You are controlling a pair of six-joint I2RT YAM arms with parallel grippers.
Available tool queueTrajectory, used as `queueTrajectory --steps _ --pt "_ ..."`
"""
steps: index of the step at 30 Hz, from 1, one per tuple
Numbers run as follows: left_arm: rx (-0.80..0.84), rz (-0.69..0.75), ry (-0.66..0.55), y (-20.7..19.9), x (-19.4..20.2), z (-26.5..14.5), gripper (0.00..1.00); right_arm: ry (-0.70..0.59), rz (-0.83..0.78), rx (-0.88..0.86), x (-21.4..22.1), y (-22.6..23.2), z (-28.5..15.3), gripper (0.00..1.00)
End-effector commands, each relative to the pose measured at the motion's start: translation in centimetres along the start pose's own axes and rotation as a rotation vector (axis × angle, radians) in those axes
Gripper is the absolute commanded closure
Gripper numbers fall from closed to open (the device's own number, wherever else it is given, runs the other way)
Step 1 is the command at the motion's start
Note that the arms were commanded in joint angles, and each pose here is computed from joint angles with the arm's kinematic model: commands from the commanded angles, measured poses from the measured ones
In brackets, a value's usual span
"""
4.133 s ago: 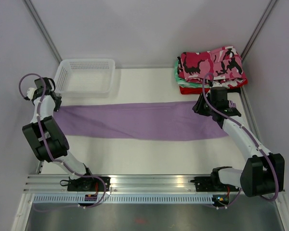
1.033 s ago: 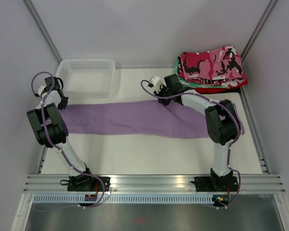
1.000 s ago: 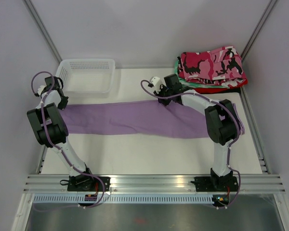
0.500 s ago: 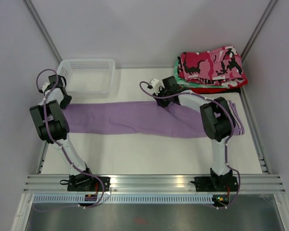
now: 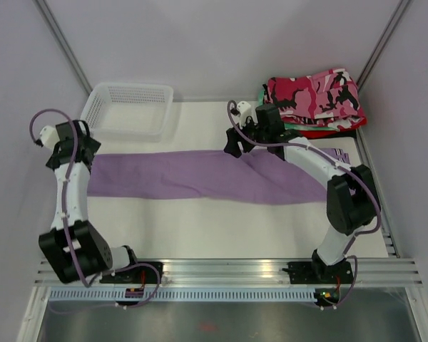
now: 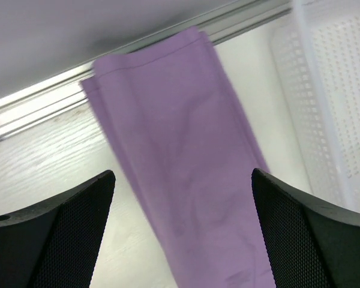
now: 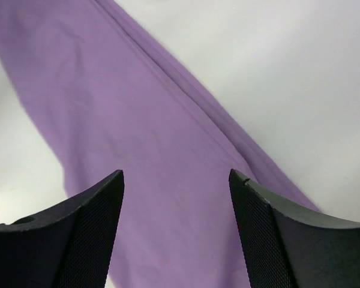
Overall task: Fold and stack the trousers
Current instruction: Fold the trousers
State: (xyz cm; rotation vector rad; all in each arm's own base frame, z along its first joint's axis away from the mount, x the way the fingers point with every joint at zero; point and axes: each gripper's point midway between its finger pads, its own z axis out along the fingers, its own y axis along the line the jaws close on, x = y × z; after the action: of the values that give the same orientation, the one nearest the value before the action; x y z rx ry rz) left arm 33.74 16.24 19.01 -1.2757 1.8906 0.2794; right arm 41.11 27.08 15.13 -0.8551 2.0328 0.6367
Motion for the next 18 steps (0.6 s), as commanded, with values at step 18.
queueTrajectory --steps 18 --pt "-0.078 -0.184 0.211 9.2 6.9 9.1 0.12 -0.044 0.186 -0.085 2.0 6.0 -2.7 0.23"
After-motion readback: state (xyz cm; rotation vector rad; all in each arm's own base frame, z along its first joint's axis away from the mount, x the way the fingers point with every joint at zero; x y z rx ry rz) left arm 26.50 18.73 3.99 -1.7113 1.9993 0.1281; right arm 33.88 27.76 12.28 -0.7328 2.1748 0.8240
